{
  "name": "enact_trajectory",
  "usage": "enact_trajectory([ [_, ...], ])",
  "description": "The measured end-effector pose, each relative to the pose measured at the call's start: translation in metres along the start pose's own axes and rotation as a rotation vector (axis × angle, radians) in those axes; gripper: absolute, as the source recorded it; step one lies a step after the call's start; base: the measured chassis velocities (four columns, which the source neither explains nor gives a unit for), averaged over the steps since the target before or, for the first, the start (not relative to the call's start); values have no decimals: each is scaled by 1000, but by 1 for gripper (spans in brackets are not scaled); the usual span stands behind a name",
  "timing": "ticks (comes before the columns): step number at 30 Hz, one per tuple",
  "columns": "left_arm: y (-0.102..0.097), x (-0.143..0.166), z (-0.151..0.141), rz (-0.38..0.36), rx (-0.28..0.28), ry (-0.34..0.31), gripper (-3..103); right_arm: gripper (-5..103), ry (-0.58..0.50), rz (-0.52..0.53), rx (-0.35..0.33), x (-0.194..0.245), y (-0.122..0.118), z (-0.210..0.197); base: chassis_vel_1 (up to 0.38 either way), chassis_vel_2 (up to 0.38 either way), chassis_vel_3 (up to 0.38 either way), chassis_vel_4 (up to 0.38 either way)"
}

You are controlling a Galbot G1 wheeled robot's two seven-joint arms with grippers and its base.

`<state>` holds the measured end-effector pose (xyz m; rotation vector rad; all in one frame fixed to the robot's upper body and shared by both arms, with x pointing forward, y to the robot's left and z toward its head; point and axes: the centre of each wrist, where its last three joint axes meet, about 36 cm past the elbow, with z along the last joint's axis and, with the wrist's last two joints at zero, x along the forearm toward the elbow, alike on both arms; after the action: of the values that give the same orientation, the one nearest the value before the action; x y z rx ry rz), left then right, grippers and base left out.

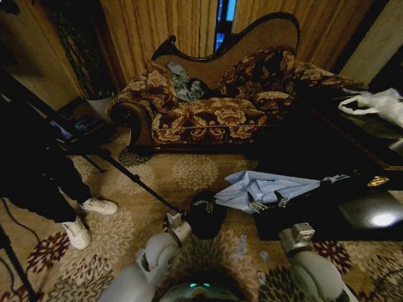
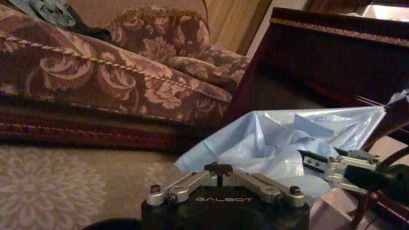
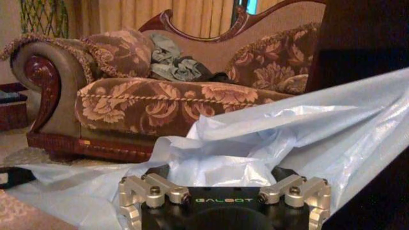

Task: Place a garbage bag over the trash bin.

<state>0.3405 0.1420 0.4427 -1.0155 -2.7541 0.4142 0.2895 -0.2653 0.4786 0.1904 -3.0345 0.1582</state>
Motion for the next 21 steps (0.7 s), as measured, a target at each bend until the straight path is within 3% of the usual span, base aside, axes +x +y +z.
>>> enact_trajectory([
  [21,13,-5,-4,-34,-8,-27,0,100,1,-41,50,9,-7,-6,0,0,0,0],
])
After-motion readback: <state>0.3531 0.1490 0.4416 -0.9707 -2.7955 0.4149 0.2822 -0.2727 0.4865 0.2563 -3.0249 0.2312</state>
